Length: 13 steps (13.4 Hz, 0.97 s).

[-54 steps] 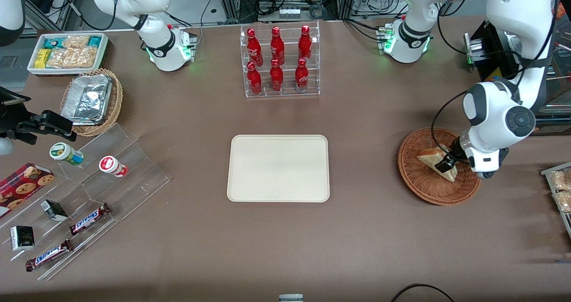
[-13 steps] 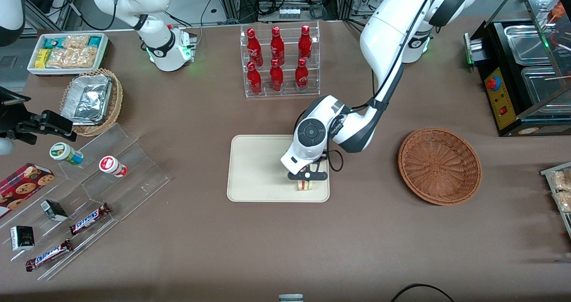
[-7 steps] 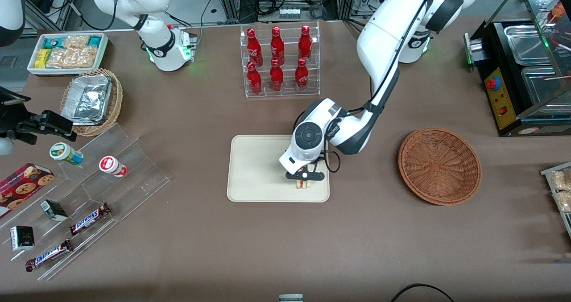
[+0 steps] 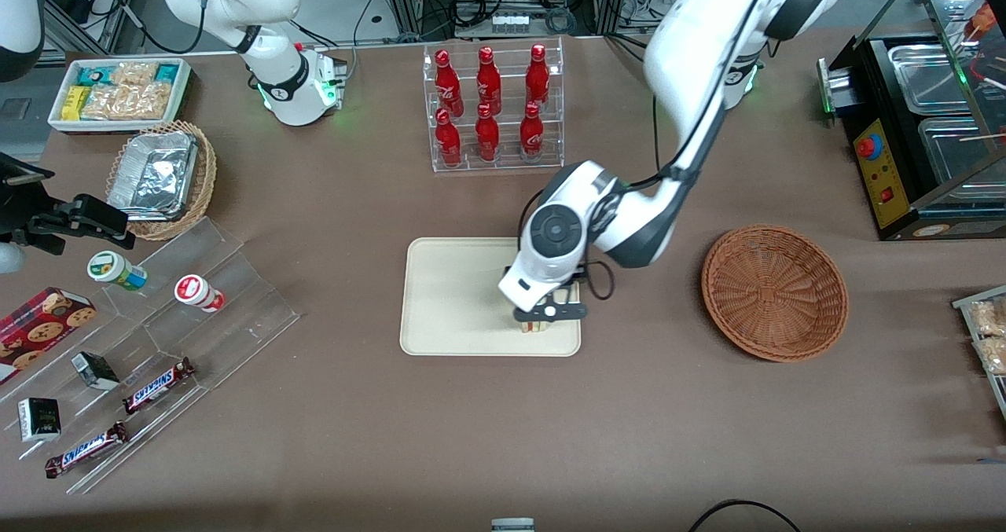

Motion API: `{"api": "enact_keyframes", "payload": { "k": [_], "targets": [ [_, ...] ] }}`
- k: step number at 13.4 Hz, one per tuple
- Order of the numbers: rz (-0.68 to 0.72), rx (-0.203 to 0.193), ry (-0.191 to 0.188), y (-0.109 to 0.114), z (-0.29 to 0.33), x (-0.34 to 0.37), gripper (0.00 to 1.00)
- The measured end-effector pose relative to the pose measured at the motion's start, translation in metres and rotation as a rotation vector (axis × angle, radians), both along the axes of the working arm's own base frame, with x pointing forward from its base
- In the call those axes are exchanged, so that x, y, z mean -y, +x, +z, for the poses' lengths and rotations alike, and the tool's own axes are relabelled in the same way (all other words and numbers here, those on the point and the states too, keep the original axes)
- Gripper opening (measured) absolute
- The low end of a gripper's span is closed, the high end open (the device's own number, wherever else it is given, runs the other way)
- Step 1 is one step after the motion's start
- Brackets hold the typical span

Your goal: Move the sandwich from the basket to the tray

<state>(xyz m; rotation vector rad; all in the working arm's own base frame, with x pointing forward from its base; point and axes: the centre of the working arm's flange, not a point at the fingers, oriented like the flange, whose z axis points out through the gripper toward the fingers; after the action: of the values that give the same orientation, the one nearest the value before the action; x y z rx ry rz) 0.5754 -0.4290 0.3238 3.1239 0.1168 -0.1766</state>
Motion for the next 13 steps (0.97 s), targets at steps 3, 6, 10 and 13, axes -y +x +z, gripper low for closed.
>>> {"api": "enact_keyframes", "payload": {
  "k": [3, 6, 10, 13],
  "targets": [
    [0.097, 0.024, 0.005, 0.03, 0.093, -0.084, 1.0],
    [0.176, 0.047, 0.002, 0.049, 0.139, -0.176, 1.0],
    [0.19, 0.066, 0.006, 0.036, 0.178, -0.277, 1.0],
    [0.161, 0.08, 0.014, -0.002, 0.213, -0.333, 1.0]
  ]
}}
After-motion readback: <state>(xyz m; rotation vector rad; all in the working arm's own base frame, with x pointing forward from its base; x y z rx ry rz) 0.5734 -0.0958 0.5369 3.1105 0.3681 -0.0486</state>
